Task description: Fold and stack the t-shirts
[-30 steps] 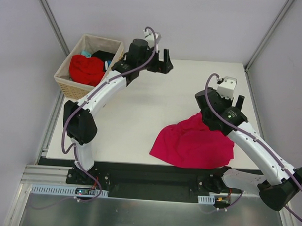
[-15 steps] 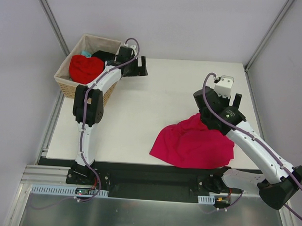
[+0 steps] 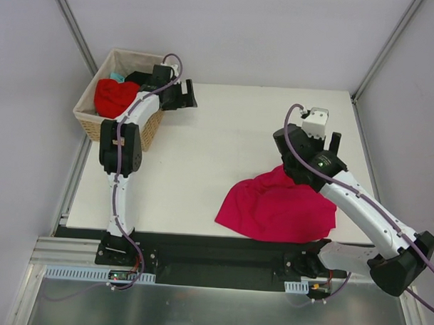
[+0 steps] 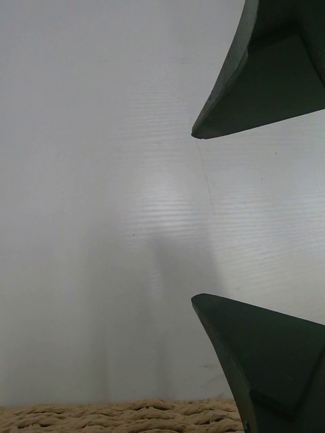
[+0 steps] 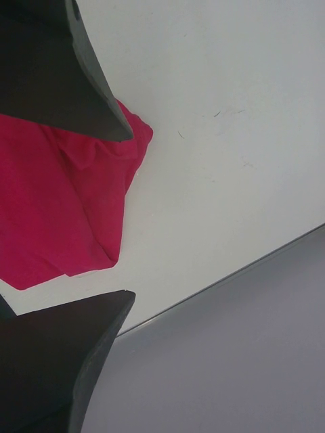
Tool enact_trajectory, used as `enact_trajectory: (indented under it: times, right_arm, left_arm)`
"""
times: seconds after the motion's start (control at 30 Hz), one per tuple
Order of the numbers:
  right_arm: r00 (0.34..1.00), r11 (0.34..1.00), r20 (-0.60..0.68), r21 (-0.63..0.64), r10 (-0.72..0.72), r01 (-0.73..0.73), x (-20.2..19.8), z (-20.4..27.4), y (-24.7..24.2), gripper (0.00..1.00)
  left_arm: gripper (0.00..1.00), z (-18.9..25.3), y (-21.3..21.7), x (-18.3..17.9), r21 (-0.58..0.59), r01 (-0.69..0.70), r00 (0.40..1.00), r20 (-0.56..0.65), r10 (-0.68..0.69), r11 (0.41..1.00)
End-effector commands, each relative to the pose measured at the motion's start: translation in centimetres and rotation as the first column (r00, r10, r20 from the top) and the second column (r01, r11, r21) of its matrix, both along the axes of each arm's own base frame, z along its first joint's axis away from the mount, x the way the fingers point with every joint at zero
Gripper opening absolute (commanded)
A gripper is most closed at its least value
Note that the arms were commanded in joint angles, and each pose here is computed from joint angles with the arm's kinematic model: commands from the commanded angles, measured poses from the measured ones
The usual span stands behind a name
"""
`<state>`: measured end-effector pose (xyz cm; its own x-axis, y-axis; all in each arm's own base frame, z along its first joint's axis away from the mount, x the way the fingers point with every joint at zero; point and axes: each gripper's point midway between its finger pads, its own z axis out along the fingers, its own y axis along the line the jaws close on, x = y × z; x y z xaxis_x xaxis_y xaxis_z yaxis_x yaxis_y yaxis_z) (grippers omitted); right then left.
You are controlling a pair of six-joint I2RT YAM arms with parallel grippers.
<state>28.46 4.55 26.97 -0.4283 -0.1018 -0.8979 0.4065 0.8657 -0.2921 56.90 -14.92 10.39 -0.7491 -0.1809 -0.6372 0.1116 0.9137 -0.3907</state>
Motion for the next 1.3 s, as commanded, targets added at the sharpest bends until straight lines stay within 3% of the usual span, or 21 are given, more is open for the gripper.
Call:
enact_trajectory:
  times: [0.0,0.47,0.9,1.1,1.27]
  right_arm:
    - [1.000,1.000,0.009,0.008,0.018,-0.018,0.7,0.1,1.0,0.96]
    - [0.999,0.999,-0.017,-0.012,0.043,-0.043,1.9,-0.8,3.1,0.96]
    - [0.998,0.997,-0.042,-0.044,0.056,-0.057,1.9,-1.4,3.7,0.96]
    - [0.998,0.997,-0.026,-0.032,0.064,-0.065,1.7,-0.8,3.9,0.96]
    - [0.996,0.996,-0.001,-0.033,0.088,-0.088,0.9,0.6,4.3,0.96]
  left_arm:
    - [0.99,1.9,4.6,1.8,0.007,-0.063,0.997,0.049,0.063,0.998]
    - [0.99,1.0,13.3,2.8,0.024,-0.161,0.986,0.037,0.160,0.987]
    - [0.99,3.3,17.5,4.9,0.008,-0.265,0.961,0.078,0.264,0.964]
    - [0.99,3.3,15.1,1.4,-0.003,-0.252,0.968,0.019,0.252,0.968]
    - [0.99,9.9,11.1,-1.4,0.059,-0.216,0.967,0.152,0.206,0.975]
